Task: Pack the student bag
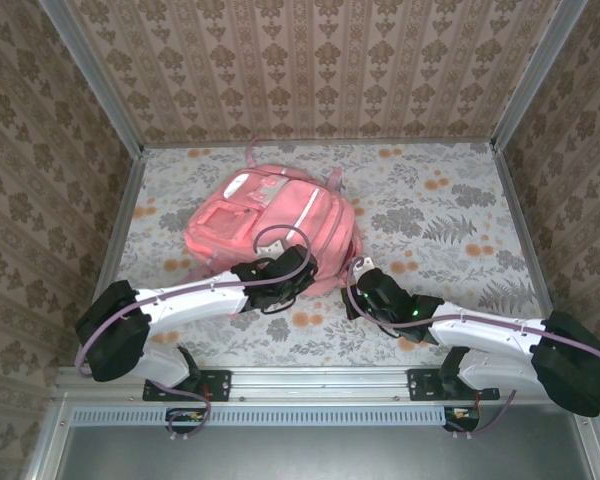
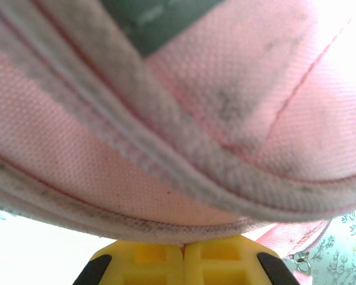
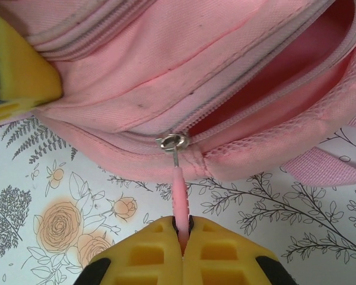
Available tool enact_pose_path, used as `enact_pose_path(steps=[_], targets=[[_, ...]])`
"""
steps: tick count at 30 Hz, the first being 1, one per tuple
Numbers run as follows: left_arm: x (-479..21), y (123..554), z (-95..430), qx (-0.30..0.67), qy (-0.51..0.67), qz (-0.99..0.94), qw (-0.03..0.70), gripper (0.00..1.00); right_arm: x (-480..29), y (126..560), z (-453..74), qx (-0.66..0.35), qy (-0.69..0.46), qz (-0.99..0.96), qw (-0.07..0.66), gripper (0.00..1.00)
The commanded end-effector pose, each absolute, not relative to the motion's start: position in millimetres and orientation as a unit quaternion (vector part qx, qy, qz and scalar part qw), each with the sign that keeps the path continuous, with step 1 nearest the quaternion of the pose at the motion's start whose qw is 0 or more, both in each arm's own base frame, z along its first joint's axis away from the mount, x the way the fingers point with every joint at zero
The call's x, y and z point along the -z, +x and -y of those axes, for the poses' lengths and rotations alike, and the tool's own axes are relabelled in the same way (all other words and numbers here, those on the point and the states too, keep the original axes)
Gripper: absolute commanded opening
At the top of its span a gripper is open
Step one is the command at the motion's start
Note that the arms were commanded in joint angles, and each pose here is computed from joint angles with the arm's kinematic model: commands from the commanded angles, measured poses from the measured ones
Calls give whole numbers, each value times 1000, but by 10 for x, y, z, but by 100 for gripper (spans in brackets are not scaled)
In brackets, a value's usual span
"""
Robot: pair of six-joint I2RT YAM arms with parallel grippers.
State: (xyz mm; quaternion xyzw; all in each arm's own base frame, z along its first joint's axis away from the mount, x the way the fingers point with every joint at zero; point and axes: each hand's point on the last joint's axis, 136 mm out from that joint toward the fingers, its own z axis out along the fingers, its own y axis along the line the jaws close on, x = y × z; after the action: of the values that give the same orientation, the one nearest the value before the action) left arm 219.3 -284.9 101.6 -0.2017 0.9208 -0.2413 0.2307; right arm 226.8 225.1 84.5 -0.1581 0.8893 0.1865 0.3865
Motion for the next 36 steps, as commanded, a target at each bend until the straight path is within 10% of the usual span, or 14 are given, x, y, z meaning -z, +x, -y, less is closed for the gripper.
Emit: enact_pose_path(steps=[1,23,36], targets=[[-1084,2255,2390,176,-218,-918,280,0,-746,2309,-2089,-132,-155,-902,381,0],[-1075,1775,714,117,-309,-900,284,0,-676,2770,-2024,-91,-143,-919,356,0],[-1138,2548,133,120,-315,-906,257,0,-852,2299,-3152,-218,-238,-892,316,0]])
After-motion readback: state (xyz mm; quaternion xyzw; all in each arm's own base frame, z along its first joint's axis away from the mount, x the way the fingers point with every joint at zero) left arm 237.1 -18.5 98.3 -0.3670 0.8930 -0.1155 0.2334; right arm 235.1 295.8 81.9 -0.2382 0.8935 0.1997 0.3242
